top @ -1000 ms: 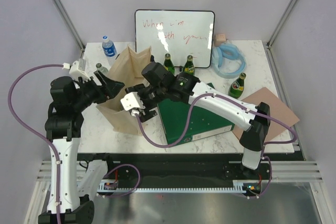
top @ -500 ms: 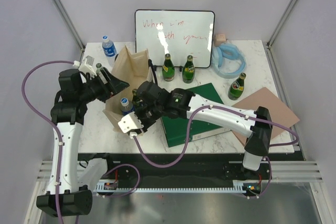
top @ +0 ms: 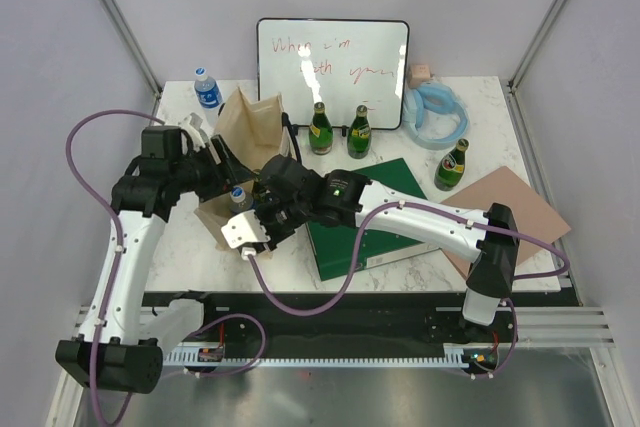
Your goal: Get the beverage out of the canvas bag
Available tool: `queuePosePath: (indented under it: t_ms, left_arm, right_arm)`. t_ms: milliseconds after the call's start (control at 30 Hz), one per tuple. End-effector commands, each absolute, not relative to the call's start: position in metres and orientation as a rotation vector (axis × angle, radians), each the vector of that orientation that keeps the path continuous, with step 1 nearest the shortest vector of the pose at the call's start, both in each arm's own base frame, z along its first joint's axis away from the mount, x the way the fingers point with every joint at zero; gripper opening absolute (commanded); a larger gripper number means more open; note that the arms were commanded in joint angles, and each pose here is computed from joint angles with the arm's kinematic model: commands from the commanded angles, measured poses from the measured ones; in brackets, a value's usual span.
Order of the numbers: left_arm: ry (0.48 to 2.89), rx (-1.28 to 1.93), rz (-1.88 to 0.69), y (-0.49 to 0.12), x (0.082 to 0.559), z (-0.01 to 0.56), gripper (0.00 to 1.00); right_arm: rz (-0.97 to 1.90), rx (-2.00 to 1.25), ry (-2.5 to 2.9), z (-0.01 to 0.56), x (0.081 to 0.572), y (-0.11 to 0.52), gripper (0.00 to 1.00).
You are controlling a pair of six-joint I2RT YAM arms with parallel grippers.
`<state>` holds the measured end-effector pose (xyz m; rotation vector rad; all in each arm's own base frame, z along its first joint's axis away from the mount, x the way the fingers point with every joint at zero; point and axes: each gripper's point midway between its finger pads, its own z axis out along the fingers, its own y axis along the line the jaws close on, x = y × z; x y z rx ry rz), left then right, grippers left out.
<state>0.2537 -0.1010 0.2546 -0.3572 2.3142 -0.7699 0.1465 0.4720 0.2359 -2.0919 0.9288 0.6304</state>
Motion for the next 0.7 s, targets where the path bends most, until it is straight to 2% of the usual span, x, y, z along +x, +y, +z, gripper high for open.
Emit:
queuePosePath:
  t_ms: [0, 200, 533, 667]
  left_arm:
    - [2.393, -0.318, -0.542, -0.092, 0.248, 0.246, 0.74]
    - [2.447, -0.318, -0.340, -0.082, 0.250, 0.236, 0.74]
    - [2.468, -0.297, -0.266, -0.080, 0.251, 0.229, 0.74]
    - [2.500, -0.297, -0.225, -0.078, 0.252, 0.217, 0.70]
  right_arm:
    - [0.685, -2.074, 0.968, 0.240, 0.137, 0.470, 0.36]
    - [0.701, -2.040, 1.017, 0.242, 0.146, 0.469, 0.37]
    - [0.714, -2.021, 1.043, 0.242, 0.152, 0.467, 0.38]
    - [0.725, -2.018, 1.045, 0.243, 0.152, 0.467, 0.39]
